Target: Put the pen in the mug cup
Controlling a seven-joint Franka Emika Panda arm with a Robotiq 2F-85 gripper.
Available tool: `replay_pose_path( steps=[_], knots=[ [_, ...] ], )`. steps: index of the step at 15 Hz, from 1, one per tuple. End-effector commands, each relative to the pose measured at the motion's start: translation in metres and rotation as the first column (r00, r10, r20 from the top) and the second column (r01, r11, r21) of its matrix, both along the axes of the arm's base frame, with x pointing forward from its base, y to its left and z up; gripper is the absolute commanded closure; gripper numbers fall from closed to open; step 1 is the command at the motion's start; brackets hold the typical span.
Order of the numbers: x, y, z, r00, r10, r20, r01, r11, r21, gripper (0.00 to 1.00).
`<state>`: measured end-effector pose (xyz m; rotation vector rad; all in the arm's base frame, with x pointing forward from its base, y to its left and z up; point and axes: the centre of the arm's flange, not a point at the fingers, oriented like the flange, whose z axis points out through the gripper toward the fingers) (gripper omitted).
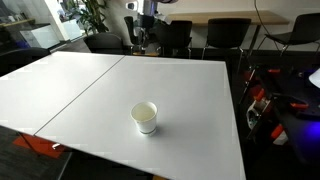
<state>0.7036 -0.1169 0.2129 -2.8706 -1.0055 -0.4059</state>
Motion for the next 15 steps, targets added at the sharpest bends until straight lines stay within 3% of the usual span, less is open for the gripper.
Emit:
replay_pose_path(
  steps=[1,4,5,6,7,11,15],
  knots=[
    [0.0,0.0,-0.001,1.0,0.008,-0.002,-0.008,1.0,0.007,0.89],
    [-0.001,-0.001,-0.002,1.0,0.007,-0.005,-0.007,1.0,0.0,0.89],
    [-0.001,-0.001,-0.003,1.0,0.006,-0.005,-0.006,1.0,0.0,0.97],
    [0.002,-0.001,-0.001,0.996,0.051,0.077,-0.052,0.998,0.018,0.97],
    [0.005,0.002,-0.003,0.99,0.081,0.114,-0.08,0.997,-0.012,0.97],
    [0.01,0.015,-0.005,0.938,0.228,0.26,-0.247,0.968,0.045,0.97],
    [0.006,0.03,-0.002,0.86,0.349,0.372,-0.413,0.904,0.106,0.97]
  ],
)
